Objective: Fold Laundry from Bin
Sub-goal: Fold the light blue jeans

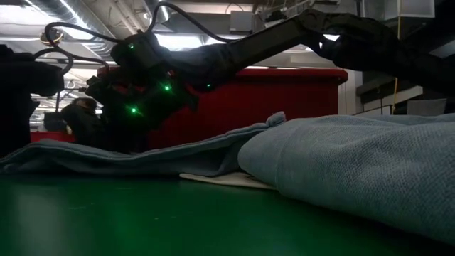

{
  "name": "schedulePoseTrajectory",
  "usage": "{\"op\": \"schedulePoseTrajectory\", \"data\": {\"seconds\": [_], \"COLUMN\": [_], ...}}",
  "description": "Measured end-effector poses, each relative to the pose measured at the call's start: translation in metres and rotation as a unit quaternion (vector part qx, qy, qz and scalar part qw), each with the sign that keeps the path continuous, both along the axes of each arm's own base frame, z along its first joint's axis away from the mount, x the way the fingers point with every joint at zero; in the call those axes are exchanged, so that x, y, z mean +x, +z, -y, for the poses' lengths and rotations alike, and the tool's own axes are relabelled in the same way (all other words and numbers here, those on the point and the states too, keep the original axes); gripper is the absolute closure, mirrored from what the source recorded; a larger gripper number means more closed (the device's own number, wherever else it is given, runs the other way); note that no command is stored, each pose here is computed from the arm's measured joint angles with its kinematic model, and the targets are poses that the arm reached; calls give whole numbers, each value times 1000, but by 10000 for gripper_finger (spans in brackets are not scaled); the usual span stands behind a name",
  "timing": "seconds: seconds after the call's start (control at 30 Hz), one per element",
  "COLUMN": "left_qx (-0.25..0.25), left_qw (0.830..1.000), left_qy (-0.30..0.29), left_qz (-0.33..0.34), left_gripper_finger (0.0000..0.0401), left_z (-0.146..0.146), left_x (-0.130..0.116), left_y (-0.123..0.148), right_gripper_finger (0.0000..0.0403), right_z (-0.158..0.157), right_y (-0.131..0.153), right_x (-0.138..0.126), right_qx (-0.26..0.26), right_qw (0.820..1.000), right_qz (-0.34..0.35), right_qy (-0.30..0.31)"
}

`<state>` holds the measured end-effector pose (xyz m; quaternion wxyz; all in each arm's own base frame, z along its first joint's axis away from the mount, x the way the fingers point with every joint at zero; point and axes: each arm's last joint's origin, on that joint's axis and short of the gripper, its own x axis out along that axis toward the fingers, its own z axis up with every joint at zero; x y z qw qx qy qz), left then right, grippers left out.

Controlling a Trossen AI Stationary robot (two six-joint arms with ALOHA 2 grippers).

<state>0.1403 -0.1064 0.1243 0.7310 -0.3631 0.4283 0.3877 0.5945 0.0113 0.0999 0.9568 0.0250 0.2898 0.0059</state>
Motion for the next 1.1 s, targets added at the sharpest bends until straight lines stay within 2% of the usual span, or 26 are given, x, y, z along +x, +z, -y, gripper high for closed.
{"op": "schedulePoseTrajectory", "data": {"seconds": [0.3,0.63,0.8,1.1], "left_qx": [-88,-163,-164,-114], "left_qw": [994,979,978,987], "left_qy": [-40,-87,-112,-111], "left_qz": [-54,-81,-70,-22], "left_gripper_finger": [401,401,401,401], "left_z": [14,27,32,24], "left_x": [5,11,17,13], "left_y": [15,25,38,70], "right_gripper_finger": [265,265,265,265], "right_z": [-2,-2,0,3], "right_y": [-1,-1,-1,0], "right_x": [-1,-1,-1,-1], "right_qx": [-3,-5,-9,-7], "right_qw": [1000,1000,1000,1000], "right_qz": [-5,-6,-7,-6], "right_qy": [-2,-5,-11,-12]}}
